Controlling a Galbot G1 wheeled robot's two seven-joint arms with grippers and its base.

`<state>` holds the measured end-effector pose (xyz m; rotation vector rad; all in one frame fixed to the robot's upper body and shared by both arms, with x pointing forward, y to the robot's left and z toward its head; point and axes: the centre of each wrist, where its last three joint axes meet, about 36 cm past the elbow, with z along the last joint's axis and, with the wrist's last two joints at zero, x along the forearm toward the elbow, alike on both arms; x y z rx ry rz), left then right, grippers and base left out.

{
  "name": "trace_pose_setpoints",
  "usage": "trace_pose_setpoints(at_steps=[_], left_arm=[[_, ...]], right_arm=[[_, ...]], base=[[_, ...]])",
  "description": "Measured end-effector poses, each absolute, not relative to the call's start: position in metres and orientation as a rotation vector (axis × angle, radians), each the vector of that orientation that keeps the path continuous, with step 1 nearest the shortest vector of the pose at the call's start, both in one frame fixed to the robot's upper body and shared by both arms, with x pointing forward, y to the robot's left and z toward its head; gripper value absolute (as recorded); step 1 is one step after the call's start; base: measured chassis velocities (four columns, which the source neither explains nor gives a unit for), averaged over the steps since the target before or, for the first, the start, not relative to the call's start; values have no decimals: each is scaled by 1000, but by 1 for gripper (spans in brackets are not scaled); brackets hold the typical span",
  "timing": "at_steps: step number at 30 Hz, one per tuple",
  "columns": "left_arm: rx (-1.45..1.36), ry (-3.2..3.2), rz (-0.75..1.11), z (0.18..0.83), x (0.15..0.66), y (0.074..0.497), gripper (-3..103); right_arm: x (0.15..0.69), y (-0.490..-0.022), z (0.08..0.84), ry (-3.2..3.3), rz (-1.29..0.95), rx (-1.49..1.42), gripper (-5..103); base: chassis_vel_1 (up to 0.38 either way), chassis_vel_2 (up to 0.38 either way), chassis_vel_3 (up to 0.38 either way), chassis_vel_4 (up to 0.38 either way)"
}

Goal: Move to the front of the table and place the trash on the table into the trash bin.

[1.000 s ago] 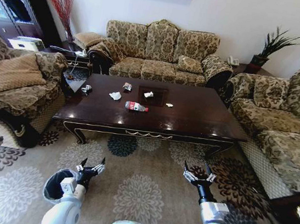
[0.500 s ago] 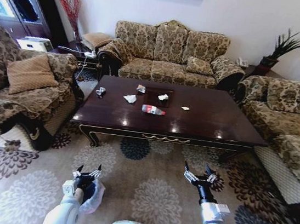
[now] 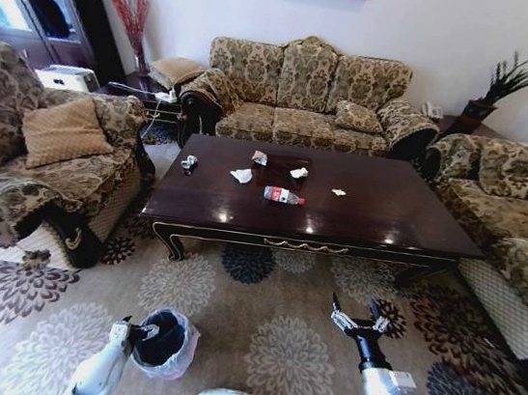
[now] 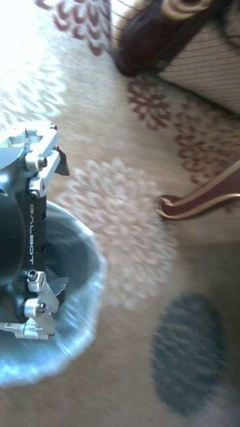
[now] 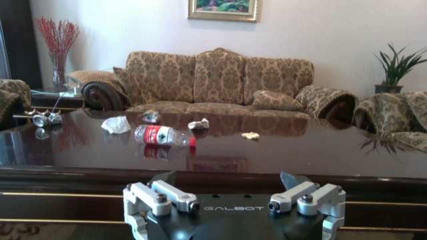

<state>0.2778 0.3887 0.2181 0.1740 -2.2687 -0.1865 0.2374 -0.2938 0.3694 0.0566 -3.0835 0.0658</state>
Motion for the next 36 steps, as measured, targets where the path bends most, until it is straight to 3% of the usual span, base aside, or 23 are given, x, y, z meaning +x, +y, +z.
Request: trace_pose_setpoints(at_steps=[6, 14, 20, 36], left_arm=[[207, -2182, -223, 188, 276, 423, 100], [210, -2118, -146, 161, 285, 438, 103], [208, -2077, -35, 139, 295, 447, 93], [171, -2110, -3, 127, 303, 443, 44]], right_arm=[[238, -294, 370, -3082, 61, 51, 100], [238, -295, 370, -3076, 65, 38, 100], [238, -302, 374, -3071, 95, 14, 100], [237, -298, 372, -3063, 81, 7, 100]], base=[[0, 0, 0, 0], [0, 0, 0, 0], [0, 0, 0, 0], [0, 0, 0, 0]])
